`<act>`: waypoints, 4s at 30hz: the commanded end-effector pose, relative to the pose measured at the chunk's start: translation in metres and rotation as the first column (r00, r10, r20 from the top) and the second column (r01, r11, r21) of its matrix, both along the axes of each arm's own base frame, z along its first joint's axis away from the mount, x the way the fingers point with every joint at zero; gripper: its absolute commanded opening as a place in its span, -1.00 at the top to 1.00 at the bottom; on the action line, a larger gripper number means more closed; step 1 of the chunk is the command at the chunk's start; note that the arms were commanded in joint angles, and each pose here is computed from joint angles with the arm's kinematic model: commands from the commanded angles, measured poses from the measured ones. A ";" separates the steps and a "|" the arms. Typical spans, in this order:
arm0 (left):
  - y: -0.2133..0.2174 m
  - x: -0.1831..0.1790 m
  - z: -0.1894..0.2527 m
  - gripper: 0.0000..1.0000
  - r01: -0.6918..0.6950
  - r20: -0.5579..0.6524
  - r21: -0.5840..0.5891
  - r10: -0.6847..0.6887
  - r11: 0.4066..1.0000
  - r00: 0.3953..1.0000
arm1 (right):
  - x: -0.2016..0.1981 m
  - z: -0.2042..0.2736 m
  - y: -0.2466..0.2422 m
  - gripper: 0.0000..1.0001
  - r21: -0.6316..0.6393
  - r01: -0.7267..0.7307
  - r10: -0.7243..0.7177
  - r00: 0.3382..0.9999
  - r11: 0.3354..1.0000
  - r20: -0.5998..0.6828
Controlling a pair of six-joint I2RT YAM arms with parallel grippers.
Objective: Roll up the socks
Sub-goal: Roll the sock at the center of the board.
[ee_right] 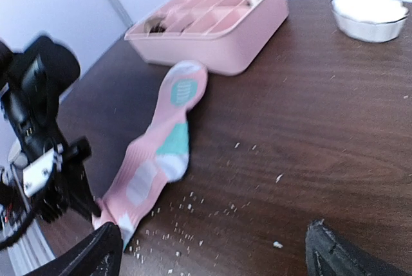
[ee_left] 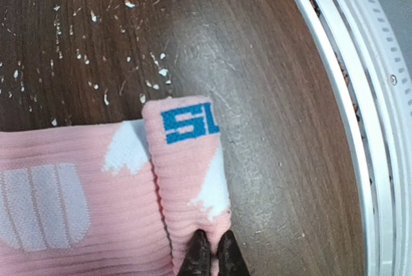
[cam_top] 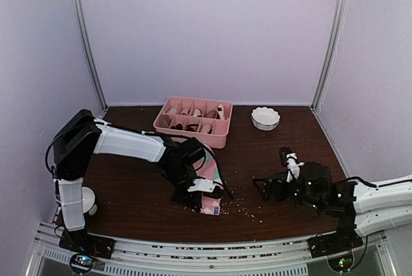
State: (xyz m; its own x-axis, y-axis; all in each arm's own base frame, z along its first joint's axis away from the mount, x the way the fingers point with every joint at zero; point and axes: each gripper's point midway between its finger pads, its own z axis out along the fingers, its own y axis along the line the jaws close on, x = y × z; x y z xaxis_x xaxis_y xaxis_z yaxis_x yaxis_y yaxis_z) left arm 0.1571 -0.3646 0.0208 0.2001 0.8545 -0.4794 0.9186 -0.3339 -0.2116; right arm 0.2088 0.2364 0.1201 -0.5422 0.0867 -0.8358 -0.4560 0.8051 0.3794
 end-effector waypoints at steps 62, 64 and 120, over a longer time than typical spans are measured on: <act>0.028 -0.011 -0.010 1.00 -0.032 -0.428 0.186 0.110 0.982 0.897 | -0.064 -0.100 0.177 0.30 -0.797 -0.450 0.834 0.540 0.403 0.117; 0.029 -0.010 -0.010 1.00 -0.032 -0.424 0.187 0.109 0.982 0.899 | -0.063 -0.104 0.175 0.40 -0.785 -0.477 0.835 0.542 0.396 0.092; 0.040 0.020 0.016 0.34 -0.015 0.330 -0.082 0.042 0.997 0.943 | -0.079 -0.179 0.158 1.00 0.150 -0.582 0.447 0.408 0.799 -0.796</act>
